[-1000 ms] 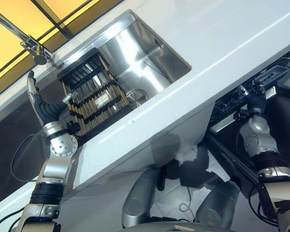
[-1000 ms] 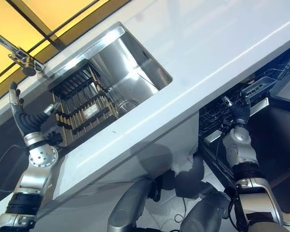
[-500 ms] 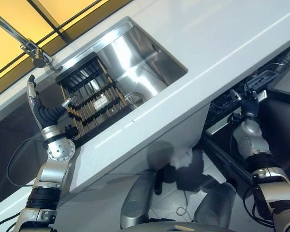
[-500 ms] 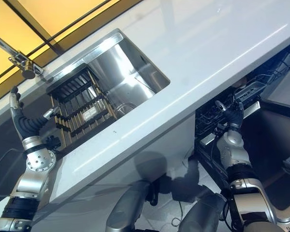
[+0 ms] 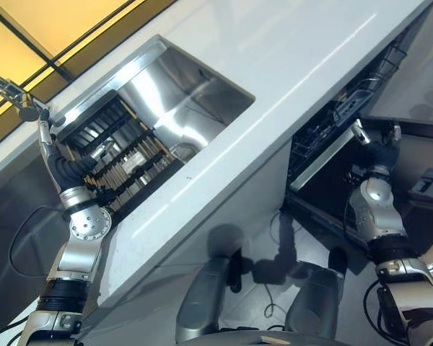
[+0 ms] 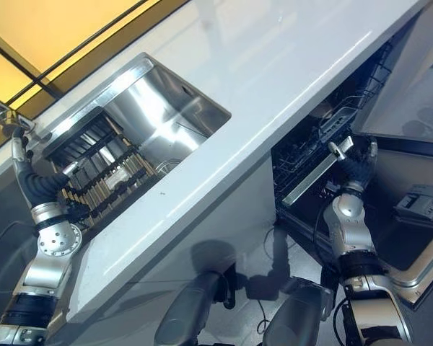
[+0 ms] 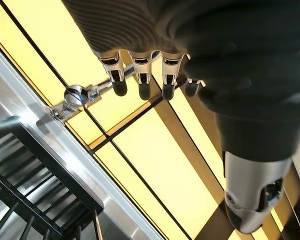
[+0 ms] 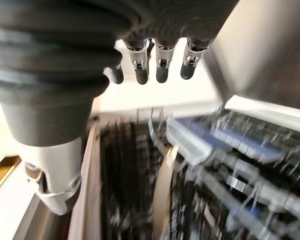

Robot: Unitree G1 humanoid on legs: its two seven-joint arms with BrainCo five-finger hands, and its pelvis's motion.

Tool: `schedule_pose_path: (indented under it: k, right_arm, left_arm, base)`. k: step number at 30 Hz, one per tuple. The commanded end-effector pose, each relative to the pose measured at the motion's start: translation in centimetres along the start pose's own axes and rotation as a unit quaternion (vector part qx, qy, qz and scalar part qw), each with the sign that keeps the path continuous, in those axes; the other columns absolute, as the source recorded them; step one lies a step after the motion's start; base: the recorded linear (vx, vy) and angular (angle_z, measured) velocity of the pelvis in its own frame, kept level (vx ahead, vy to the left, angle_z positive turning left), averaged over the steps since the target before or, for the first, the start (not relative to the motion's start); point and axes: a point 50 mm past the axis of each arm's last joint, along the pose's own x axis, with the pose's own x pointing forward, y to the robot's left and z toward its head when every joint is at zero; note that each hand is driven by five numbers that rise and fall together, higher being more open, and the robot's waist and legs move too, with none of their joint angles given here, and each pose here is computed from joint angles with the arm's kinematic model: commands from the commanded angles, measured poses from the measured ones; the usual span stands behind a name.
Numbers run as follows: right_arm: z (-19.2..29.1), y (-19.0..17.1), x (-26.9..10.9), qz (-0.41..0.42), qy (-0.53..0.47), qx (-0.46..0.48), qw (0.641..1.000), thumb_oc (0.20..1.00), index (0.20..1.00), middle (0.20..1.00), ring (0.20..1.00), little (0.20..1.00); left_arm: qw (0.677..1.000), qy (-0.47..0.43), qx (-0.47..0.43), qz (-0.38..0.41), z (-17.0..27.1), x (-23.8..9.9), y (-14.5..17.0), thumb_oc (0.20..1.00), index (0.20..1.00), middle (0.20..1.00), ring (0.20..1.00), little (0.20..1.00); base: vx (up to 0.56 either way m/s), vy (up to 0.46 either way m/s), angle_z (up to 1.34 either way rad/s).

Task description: Pick up plates and place into dishwasher.

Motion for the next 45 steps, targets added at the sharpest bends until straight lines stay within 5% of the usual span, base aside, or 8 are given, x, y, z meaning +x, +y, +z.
schedule_pose_path:
  k: [1, 28, 45]
  right_arm:
    - [3.4, -0.1, -0.1, -0.001, -0.094, 0.037, 0.995, 1.0, 1.0, 1.0, 1.0, 1.0]
    - [-6.0, -6.7, -6.2, -0.14, 0.056, 0.055, 0.987, 1.0, 1.0, 1.0, 1.0, 1.0]
    - [-6.4, -6.7, -4.2, -0.157, 0.079, 0.125, 0.976, 1.0, 1.0, 1.0, 1.0, 1.0]
  left_arm:
    - [0.999, -0.032, -0.023, 0.029, 0.8, 0.4, 0.6, 1.0, 1.0, 1.0, 1.0, 1.0]
    - [0.999, -0.046, -0.018, 0.0, 0.8, -0.1, 0.1, 1.0, 1.0, 1.0, 1.0, 1.0]
    - [0.998, -0.019, -0.067, 0.006, 1.7, -0.5, -3.1, 1.0, 1.0, 1.0, 1.0, 1.0]
  base:
    - [-0.07, -0.024, -0.16]
    - [-0.08, 0.045, -0.33]
    - [-0.03, 0.033, -0.2]
